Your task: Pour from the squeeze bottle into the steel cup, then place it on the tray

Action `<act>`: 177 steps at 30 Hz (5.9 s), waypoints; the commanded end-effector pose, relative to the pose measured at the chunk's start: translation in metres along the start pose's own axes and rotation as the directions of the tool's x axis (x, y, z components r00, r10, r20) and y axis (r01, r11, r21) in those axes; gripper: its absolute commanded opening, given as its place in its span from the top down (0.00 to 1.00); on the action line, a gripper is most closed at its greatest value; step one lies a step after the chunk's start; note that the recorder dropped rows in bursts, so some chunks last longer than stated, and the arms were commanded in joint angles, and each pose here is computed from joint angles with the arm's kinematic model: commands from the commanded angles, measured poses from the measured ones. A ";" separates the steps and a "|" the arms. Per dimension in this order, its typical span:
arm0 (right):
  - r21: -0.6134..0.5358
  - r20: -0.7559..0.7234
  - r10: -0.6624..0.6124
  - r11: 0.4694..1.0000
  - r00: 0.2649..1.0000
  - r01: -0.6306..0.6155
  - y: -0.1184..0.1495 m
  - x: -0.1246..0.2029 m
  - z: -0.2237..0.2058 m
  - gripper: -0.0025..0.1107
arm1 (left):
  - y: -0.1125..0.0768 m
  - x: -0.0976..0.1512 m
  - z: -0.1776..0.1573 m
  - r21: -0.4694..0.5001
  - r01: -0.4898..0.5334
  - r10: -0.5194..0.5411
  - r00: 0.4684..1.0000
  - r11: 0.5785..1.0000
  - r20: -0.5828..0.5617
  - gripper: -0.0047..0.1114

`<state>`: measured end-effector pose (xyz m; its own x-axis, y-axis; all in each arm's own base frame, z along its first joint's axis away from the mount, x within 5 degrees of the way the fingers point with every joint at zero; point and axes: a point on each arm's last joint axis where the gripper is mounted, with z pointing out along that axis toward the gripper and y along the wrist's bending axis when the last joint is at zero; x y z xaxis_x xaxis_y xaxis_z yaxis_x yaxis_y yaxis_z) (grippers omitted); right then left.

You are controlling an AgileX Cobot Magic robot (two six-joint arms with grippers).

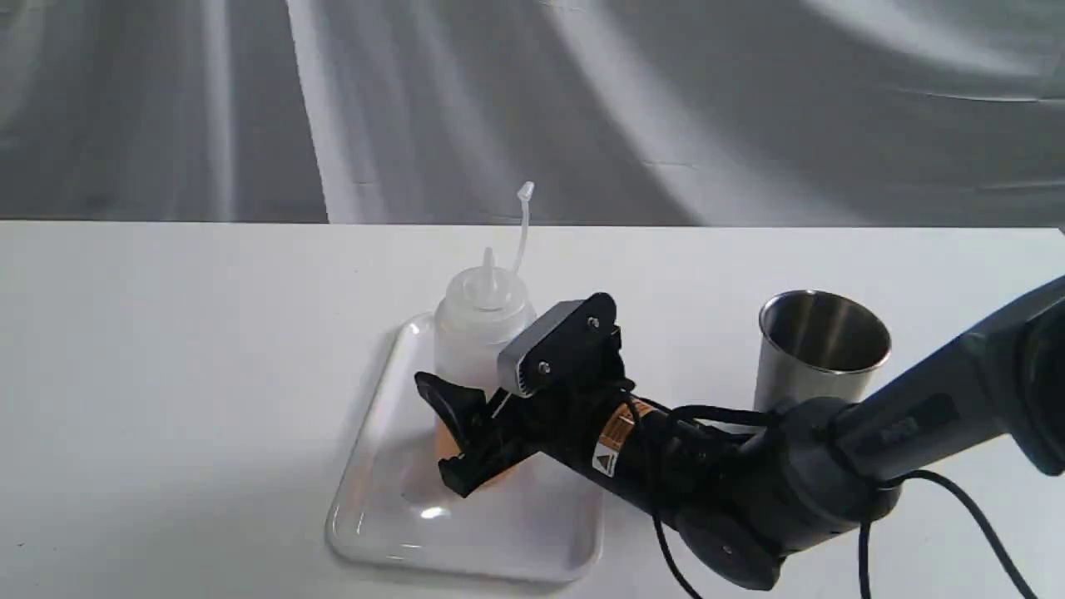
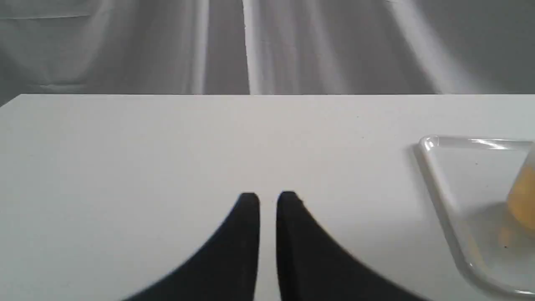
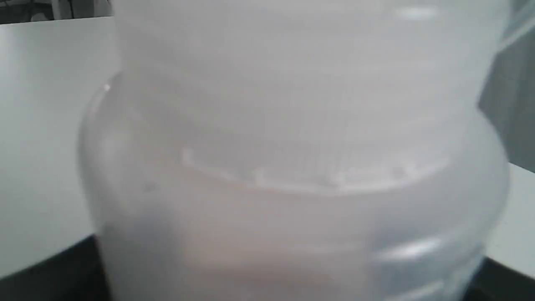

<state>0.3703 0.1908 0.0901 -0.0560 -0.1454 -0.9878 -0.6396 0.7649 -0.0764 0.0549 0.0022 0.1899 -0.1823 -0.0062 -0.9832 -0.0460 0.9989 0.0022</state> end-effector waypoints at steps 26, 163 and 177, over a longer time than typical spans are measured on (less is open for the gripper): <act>0.006 0.052 -0.024 1.000 0.998 0.024 -0.001 -0.009 0.001 0.93 | 0.000 0.001 0.000 0.002 0.003 -0.003 1.000 1.000 0.005 0.89; -0.281 0.278 0.158 0.957 0.948 -0.077 0.089 -0.107 -0.284 0.98 | 0.000 0.001 0.000 0.002 0.002 -0.002 1.000 1.000 0.005 0.89; -0.200 0.290 0.127 0.977 0.949 -0.070 0.086 -0.094 -0.291 0.98 | 0.000 0.001 0.000 0.002 0.005 -0.005 1.000 1.000 0.005 0.89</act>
<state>0.0976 0.0887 0.2164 0.0856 0.1505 -0.9849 -0.7849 0.6191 0.0264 0.0549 0.0022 0.1899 -0.1823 -0.0062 -0.9832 -0.0460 0.9989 0.0022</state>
